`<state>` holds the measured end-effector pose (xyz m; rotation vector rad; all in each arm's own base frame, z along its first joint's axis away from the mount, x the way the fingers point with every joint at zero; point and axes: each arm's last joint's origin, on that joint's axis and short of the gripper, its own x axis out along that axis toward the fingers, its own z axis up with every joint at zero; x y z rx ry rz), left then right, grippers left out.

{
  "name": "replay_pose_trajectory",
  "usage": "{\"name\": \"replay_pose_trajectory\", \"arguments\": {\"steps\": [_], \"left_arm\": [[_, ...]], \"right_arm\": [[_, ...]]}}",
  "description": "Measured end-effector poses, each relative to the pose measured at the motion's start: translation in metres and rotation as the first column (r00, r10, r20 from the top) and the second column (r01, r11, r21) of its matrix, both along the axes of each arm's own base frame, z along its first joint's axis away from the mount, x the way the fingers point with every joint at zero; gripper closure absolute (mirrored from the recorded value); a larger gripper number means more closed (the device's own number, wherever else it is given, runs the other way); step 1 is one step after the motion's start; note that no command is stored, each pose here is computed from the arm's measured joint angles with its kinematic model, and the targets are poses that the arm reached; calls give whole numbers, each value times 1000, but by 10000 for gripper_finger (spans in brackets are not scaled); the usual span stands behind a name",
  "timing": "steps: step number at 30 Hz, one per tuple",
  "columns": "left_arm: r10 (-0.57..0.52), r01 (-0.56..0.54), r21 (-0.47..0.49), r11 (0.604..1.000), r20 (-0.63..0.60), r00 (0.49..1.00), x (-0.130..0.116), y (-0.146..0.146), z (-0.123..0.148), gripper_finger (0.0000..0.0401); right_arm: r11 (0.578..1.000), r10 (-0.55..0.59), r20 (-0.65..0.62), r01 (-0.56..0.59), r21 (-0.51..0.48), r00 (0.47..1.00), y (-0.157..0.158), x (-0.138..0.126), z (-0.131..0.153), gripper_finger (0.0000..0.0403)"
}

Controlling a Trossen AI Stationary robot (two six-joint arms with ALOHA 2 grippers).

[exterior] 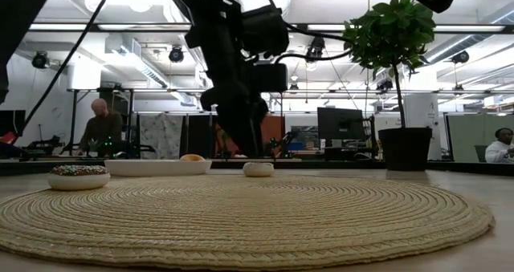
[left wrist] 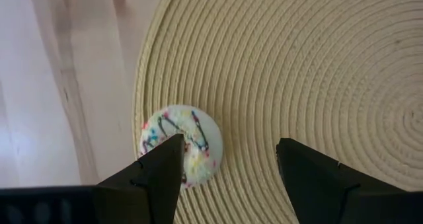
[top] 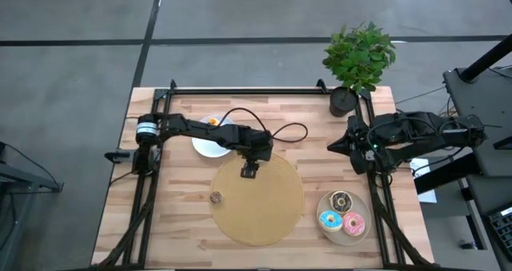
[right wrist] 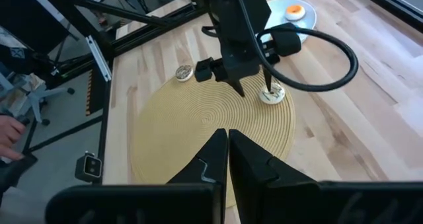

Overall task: Pick & Place donuts
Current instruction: Put the small white donut into the white plate

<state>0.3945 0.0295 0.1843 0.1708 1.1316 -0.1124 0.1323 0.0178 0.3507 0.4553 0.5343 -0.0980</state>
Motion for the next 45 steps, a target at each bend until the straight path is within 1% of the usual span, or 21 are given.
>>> {"name": "replay_pose_trajectory", "arguments": {"steps": [9,24,35,45], "left_arm": [[9,-8,17,1000,-6,1000,1,1,-3,188],[14,-13,17,1000,-7,1000,1,3,-4,188],[16,-16,10,1000,-42,999,-6,3,-14,188],[17,-17,7,1000,-12,1000,-4,3,-14,188]], "right_arm": [[1000,-1,-5,1,1,1000,0,1,-1,394],[1000,-5,-24,5,-4,1000,0,1,-5,394],[1000,-12,-32,12,0,999,0,2,-8,394],[1000,-13,-32,13,-1,999,0,2,-8,394]]}}
